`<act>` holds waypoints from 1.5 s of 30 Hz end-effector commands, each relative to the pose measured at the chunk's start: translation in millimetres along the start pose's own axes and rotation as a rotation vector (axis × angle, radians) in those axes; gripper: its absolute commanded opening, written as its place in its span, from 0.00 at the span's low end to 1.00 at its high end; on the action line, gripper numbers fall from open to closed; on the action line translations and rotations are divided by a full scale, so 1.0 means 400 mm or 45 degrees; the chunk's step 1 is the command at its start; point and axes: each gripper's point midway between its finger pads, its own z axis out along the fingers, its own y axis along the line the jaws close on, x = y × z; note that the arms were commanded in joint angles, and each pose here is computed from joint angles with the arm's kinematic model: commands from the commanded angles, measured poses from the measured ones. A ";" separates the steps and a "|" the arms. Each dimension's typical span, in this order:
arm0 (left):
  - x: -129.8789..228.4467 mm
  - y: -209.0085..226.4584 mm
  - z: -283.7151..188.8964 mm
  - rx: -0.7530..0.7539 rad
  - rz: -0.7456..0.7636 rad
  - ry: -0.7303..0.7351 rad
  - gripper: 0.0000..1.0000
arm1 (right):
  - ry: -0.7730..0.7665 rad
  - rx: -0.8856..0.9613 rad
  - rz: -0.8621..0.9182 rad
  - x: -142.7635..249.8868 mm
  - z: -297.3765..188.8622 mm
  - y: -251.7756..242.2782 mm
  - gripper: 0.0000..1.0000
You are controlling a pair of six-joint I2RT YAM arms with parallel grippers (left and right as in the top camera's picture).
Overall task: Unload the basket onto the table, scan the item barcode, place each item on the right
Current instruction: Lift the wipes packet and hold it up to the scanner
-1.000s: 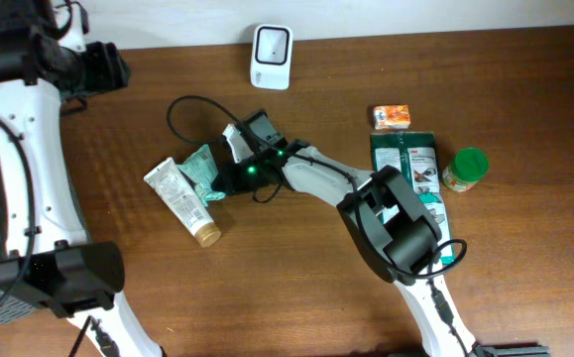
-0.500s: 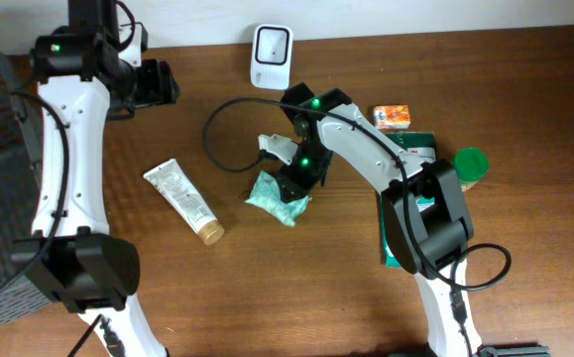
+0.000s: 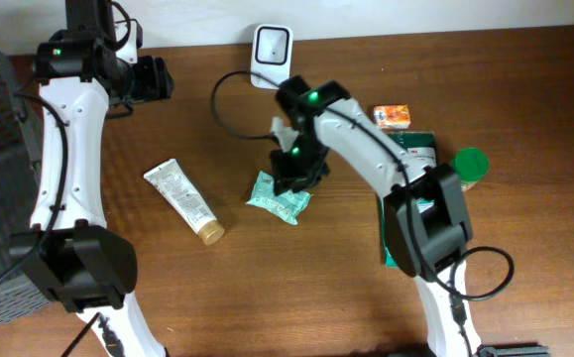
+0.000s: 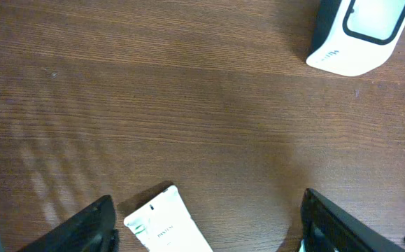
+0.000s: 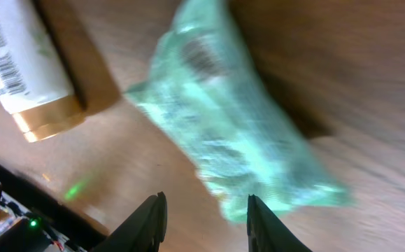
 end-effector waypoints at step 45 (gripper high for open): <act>-0.015 0.140 0.060 -0.063 -0.160 -0.005 0.99 | -0.080 -0.277 -0.466 -0.074 0.029 -0.145 0.69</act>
